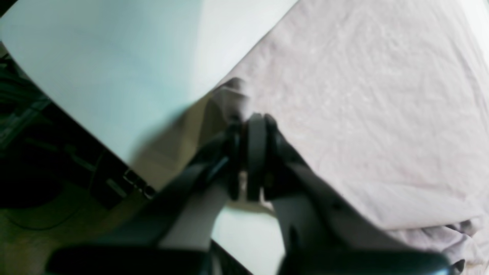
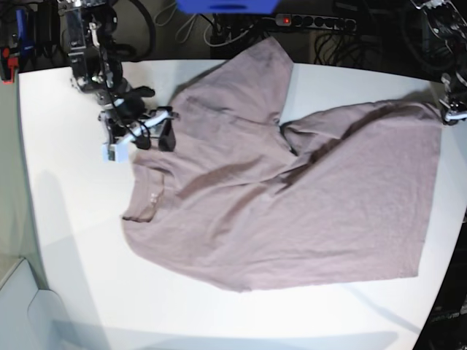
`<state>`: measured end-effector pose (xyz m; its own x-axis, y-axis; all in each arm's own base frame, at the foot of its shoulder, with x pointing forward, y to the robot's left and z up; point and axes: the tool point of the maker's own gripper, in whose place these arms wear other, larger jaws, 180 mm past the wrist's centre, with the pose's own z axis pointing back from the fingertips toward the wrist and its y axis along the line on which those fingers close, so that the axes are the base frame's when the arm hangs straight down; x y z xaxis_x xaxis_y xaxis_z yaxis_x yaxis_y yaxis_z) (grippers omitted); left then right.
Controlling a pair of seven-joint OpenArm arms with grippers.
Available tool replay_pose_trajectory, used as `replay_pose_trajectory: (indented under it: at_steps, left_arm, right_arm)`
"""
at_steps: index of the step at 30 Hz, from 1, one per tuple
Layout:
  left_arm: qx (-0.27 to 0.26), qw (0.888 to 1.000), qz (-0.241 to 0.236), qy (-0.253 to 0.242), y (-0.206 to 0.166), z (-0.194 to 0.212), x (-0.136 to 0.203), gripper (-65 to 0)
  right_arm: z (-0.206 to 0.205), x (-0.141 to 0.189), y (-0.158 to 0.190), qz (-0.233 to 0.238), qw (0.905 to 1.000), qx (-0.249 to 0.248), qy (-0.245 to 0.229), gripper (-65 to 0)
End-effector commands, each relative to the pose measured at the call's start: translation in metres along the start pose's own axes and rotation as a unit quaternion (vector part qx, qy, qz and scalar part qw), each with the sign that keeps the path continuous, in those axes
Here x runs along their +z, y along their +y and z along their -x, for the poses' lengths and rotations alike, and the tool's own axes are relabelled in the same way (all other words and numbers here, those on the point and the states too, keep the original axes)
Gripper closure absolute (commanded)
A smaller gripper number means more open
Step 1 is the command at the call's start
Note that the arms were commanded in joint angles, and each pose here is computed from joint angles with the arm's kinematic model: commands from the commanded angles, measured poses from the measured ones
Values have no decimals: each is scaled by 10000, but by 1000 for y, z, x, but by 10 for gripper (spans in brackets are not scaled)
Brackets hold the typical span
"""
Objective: Layout the t-shirt on the table in an organized manner, then fold the t-shirt properly
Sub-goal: 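Pull the grasped fabric with the left gripper to flatten the shirt, then grasp the shirt's shoulder corners with both grippers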
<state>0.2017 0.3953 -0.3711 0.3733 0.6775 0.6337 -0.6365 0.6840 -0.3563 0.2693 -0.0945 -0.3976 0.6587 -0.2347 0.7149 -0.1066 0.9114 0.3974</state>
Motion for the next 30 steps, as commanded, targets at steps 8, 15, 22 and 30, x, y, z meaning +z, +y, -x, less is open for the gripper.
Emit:
replay_pose_trajectory:
  at_steps: [8, 15, 22, 30]
  left_arm:
    - [-92, 9996, 68, -261, -3, -19, 4, -2]
    - [-90, 9996, 58, -275, -3, -20, 5, -2]
    - [-47, 9992, 151, -375, -11, -28, 2, -2]
    - [-5, 9986, 296, -439, -24, -34, -2, -2]
  right_arm:
    - [22, -26, 38, -608, 9972, 207, 371, -238]
    - [34, -33, -16, -66, 9976, 178, 659, -137]
    - [13, -11, -88, 725, 9962, 89, 466, -121]
    - [-29, 1, -119, 1035, 9943, 235, 81, -121]
